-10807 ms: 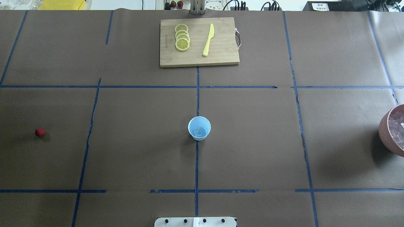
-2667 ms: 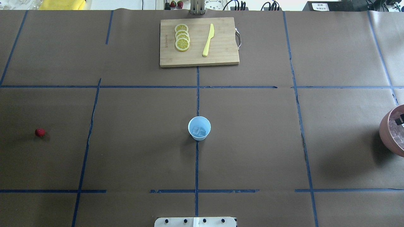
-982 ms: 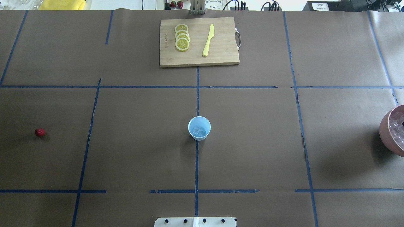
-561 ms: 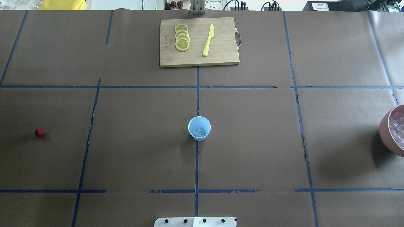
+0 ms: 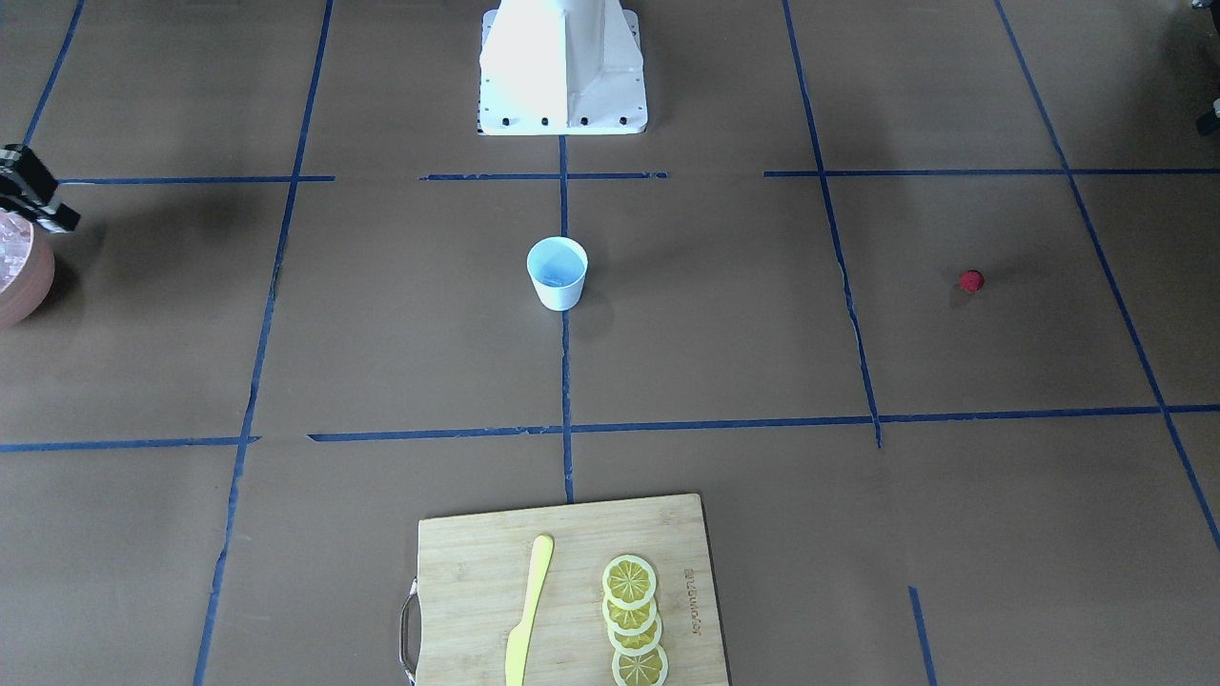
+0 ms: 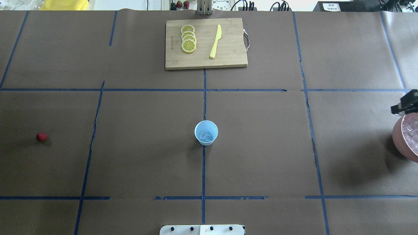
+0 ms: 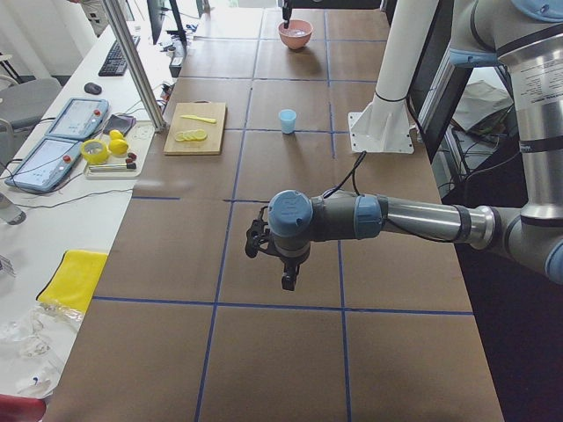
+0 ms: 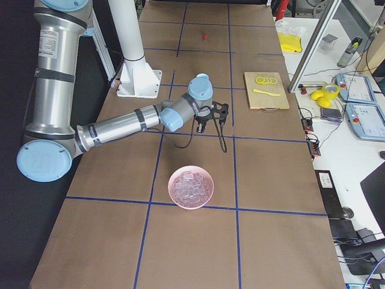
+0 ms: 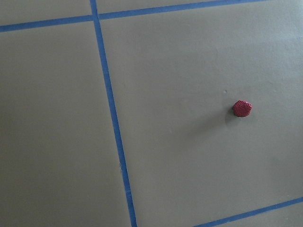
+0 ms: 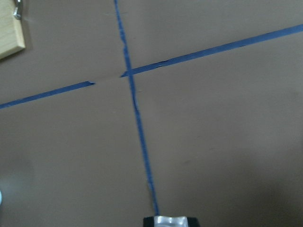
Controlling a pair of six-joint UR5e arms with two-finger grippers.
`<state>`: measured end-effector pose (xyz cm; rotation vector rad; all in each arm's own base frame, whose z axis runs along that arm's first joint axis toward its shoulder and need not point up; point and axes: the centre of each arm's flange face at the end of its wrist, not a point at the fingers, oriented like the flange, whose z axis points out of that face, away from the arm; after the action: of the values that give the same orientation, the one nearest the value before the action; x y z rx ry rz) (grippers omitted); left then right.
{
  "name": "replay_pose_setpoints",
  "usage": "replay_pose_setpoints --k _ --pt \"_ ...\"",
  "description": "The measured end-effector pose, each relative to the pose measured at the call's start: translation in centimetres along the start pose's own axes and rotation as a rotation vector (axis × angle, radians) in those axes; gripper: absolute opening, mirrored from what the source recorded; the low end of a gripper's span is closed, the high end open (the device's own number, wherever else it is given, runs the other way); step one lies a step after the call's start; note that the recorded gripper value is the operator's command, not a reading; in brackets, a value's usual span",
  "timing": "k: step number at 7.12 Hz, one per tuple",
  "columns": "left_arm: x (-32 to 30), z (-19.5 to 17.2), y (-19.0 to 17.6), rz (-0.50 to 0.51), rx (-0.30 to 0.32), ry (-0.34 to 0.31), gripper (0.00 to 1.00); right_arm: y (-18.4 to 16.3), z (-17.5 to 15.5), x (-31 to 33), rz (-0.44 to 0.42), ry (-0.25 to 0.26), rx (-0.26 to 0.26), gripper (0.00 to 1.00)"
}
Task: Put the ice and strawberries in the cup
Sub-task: 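Carry the ice cube with the right gripper over the cup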
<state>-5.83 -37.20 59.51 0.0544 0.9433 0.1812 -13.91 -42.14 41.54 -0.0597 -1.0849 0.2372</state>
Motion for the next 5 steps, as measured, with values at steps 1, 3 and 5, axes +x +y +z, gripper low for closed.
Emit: replay_pose_setpoints --k 1,3,5 --pt "0.0 0.0 -0.1 0.002 0.000 0.000 1.00 0.9 1.8 -6.1 0.074 -0.033 -0.015 0.00" --pt "0.2 -0.1 -0.4 0.009 0.003 -0.001 1.00 5.4 8.1 -19.1 0.217 -0.078 -0.013 0.00" --pt "0.6 0.3 -0.9 0.023 -0.007 0.001 1.00 9.4 14.5 -29.9 0.340 -0.074 0.034 0.00"
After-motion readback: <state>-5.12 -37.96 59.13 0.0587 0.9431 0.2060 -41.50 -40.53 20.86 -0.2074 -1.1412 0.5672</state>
